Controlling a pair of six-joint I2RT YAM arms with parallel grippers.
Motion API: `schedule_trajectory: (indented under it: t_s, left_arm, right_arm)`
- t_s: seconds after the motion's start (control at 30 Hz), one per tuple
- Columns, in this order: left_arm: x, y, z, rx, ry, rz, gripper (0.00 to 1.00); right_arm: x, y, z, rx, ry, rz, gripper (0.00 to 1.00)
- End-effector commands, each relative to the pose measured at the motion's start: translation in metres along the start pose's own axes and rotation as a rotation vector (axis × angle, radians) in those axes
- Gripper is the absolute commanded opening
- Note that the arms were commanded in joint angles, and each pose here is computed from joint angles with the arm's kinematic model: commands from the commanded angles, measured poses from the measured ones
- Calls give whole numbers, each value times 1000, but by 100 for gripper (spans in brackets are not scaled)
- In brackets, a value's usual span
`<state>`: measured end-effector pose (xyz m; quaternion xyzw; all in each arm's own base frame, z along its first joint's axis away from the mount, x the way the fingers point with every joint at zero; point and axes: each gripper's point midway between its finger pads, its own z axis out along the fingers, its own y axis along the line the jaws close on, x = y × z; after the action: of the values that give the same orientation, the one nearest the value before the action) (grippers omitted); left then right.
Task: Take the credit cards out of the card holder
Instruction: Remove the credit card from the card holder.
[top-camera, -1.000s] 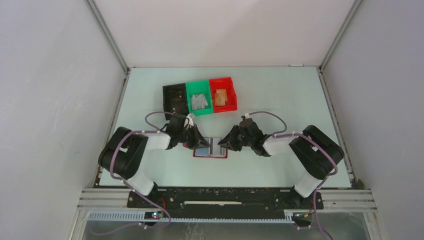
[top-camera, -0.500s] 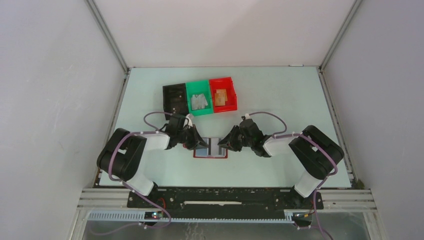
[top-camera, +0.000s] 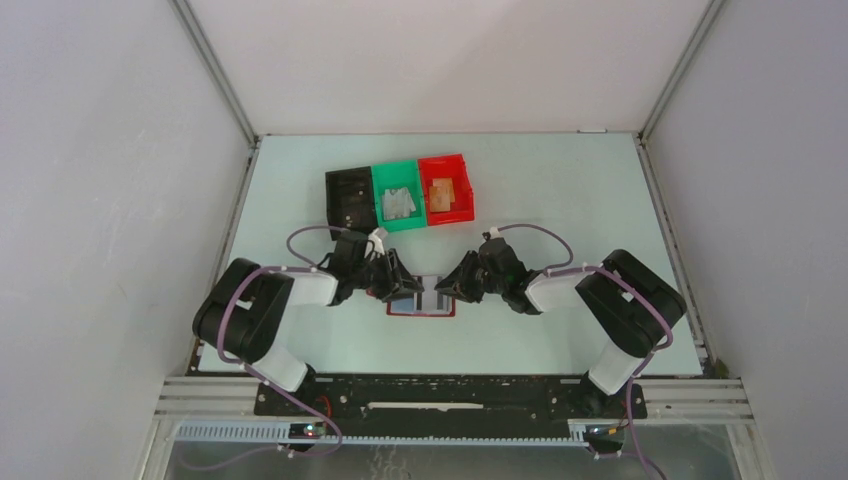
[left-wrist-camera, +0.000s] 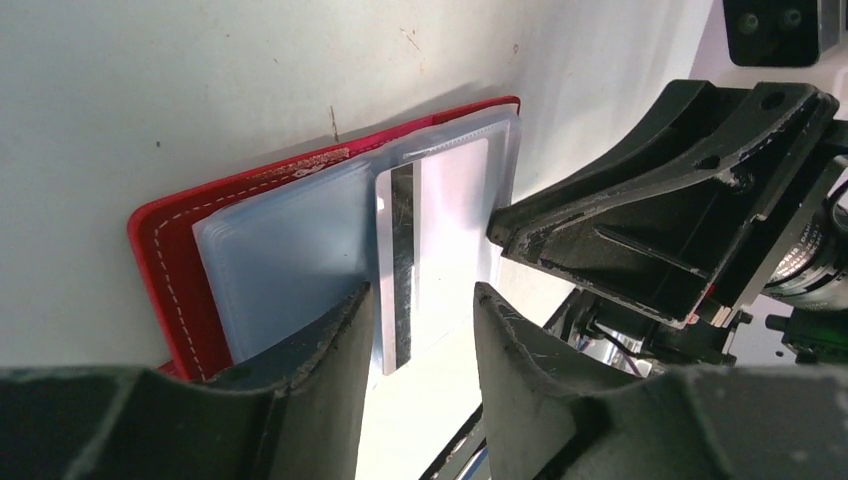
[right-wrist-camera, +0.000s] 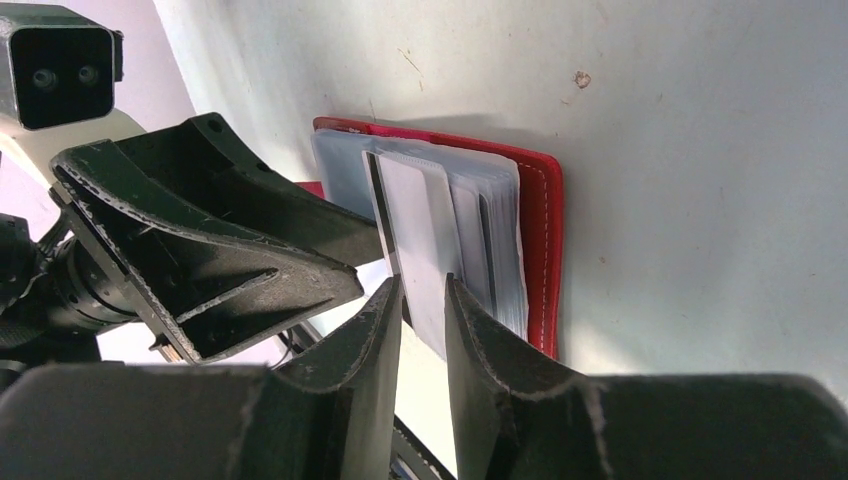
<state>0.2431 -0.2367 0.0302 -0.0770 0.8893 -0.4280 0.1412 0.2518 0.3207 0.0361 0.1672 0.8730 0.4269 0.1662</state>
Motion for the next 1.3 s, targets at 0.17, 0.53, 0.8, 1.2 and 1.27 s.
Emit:
schedule_trajectory:
  t_s: [0.17,0.53,0.8,1.2,1.27]
  left_arm:
    - [8,9,7,37,7,4,44]
    - [7,10,5,19,-6,-8,0]
    - [-9,23,-25,-140,-107,34,0]
    - [-20,16,-58,-272,-110,105,0]
    - [-21,13,-61,-274,-108,111,0]
  right_arm:
    - [4,-34,2,99,5,14,32]
    - [4,-37,2,109,6,15,32]
    - [4,-38,1,111,5,18,31]
    - [3,-37,1,106,3,17,31]
    - [4,-36,1,105,4,17,31]
